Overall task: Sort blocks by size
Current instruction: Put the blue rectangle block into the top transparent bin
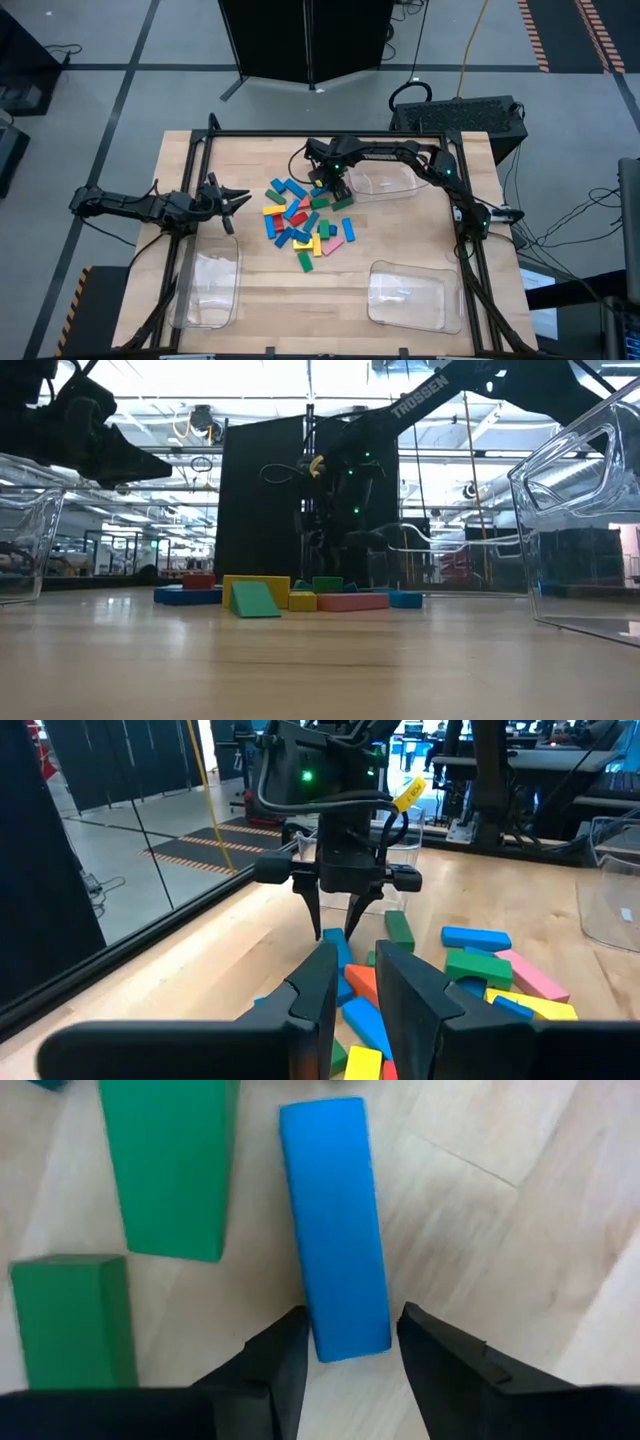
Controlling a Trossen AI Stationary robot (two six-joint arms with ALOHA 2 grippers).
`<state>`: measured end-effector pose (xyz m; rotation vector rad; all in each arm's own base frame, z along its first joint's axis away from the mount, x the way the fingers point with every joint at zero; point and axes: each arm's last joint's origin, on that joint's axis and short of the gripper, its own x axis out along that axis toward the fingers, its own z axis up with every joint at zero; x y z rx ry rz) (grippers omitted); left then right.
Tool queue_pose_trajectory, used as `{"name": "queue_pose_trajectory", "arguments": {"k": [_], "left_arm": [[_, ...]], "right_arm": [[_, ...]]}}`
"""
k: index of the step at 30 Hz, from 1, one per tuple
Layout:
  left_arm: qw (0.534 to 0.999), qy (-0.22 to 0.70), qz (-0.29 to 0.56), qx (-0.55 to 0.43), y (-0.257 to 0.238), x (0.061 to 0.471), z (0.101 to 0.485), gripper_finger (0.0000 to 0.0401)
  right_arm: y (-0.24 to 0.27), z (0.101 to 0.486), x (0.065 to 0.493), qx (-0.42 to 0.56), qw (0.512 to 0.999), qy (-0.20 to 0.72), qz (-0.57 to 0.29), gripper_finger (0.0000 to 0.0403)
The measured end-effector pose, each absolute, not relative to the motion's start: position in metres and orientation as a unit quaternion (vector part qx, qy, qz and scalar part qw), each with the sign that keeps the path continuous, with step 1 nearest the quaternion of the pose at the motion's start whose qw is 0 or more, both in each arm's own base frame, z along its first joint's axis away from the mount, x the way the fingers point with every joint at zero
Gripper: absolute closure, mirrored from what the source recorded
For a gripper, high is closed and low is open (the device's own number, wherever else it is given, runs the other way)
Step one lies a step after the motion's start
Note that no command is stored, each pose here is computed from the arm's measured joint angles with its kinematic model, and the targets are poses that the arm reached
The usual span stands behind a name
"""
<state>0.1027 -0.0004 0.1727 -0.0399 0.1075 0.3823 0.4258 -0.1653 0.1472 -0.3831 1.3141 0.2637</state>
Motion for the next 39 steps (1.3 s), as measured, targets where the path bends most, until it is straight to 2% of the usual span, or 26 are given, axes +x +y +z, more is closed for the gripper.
{"name": "queue_pose_trajectory", "arguments": {"k": [9,17,24,39], "left_arm": [[0.98,0.054,0.19,-0.027,0.0,0.103,0.172,0.0326],[0.98,0.054,0.19,-0.026,0.0,0.103,0.172,0.0326],[0.98,0.054,0.19,-0.026,0.0,0.103,0.172,0.0326],[0.979,0.061,0.191,-0.025,0.0,0.103,0.171,0.0326]], "right_arm": [[-0.163,0.147,0.427,-0.177,0.766,0.606,0.12,0.0313],[-0.164,0.151,0.428,-0.174,0.775,0.599,0.105,0.03],[-0.163,0.173,0.425,-0.175,0.788,0.583,0.09,0.0304],[-0.167,0.252,0.393,-0.151,0.822,0.548,0.033,0.0304]]}}
